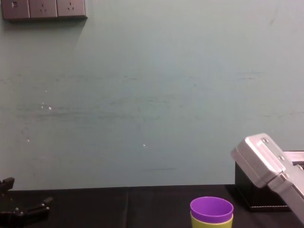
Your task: Stack the three plastic cups sequentially using one hand.
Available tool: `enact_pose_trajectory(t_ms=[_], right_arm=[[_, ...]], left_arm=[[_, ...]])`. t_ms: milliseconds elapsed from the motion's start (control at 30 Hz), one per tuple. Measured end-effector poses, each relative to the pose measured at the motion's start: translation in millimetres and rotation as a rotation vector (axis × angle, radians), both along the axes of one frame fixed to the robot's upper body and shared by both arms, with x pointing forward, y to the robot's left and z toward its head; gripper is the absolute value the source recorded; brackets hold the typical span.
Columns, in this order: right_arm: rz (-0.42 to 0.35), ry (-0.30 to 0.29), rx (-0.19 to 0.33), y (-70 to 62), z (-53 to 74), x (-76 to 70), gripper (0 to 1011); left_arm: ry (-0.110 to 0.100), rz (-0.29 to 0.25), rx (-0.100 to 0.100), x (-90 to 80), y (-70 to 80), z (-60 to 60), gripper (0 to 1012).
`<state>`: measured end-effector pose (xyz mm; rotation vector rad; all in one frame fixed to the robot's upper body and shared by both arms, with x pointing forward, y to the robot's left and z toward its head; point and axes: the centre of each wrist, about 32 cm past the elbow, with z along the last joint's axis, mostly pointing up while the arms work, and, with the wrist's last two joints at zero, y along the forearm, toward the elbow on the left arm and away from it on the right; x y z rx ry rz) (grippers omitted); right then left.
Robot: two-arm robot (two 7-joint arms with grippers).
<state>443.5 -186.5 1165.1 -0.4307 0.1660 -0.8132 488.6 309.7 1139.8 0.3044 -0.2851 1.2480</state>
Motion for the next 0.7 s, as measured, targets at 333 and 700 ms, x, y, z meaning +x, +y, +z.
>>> enact_pose_trajectory(t_ms=[333, 700], right_arm=[[-0.005, -0.015, 0.001, 1.1, -2.1, 4.0, 1003], [-0.005, -0.014, 0.001, 1.1, -2.1, 3.8, 1003]], left_arm=[[0.0, 0.0, 0.0, 0.0, 0.0, 0.0, 1000], [0.0, 0.0, 0.0, 0.0, 0.0, 0.0, 1000]])
